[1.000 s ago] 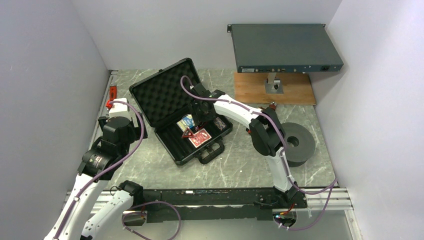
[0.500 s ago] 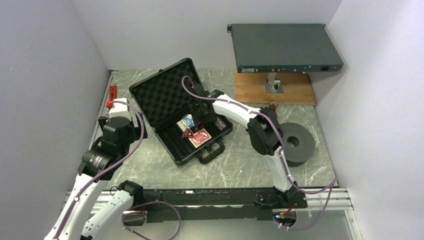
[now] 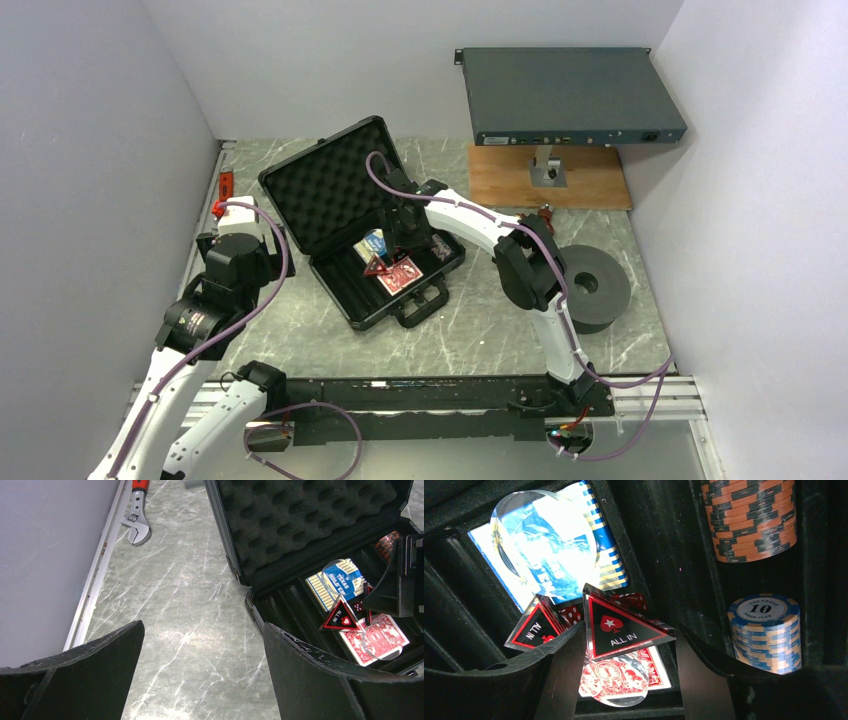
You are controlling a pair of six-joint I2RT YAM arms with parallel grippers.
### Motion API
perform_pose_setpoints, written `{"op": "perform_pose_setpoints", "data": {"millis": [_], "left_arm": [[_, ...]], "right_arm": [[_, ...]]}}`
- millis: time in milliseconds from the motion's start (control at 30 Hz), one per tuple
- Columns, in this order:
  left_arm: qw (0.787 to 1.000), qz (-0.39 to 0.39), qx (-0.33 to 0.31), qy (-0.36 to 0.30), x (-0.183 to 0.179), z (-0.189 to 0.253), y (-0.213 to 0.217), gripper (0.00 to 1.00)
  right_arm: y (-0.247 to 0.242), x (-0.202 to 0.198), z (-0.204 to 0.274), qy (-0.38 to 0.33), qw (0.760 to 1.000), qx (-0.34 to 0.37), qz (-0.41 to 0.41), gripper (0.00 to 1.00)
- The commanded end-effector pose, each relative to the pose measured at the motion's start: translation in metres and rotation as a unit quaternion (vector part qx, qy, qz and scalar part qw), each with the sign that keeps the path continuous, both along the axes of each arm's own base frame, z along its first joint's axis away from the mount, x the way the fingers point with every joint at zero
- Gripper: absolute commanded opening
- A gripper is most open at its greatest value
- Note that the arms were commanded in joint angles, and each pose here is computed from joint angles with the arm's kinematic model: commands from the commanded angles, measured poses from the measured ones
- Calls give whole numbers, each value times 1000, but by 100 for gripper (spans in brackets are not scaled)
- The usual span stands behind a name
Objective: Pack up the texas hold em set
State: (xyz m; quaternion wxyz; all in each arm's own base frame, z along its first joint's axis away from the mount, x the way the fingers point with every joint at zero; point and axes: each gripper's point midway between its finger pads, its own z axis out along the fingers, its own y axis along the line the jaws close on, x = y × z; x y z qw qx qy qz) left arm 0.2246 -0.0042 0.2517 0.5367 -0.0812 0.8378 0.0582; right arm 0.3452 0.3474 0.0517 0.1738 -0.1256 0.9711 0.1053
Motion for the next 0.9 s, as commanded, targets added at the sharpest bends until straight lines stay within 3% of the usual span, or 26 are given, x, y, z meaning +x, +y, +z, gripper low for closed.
{"op": "perform_pose_setpoints", "data": {"millis": [0, 267, 467, 633, 767, 867], "left_arm": [[1000, 7, -9, -21, 2, 10, 2, 95], [1000, 8, -10, -23, 1, 11, 2, 95], [1000, 8, -10, -24, 1, 12, 2, 95], [1000, 8, -11, -24, 1, 12, 2, 95], [1000, 8, -10, -24, 1, 12, 2, 95], [1000, 8, -10, -23, 2, 11, 2, 95]], "right_arm": [[6, 2, 8, 7, 1000, 19, -16, 0], [5, -3, 4, 19, 999, 19, -26, 1], [7, -4, 3, 22, 999, 25, -26, 20], [8, -6, 2, 27, 999, 28, -24, 24], [8, -6, 4, 26, 999, 29, -24, 40], [7, -6, 7, 19, 999, 32, -23, 47]]}}
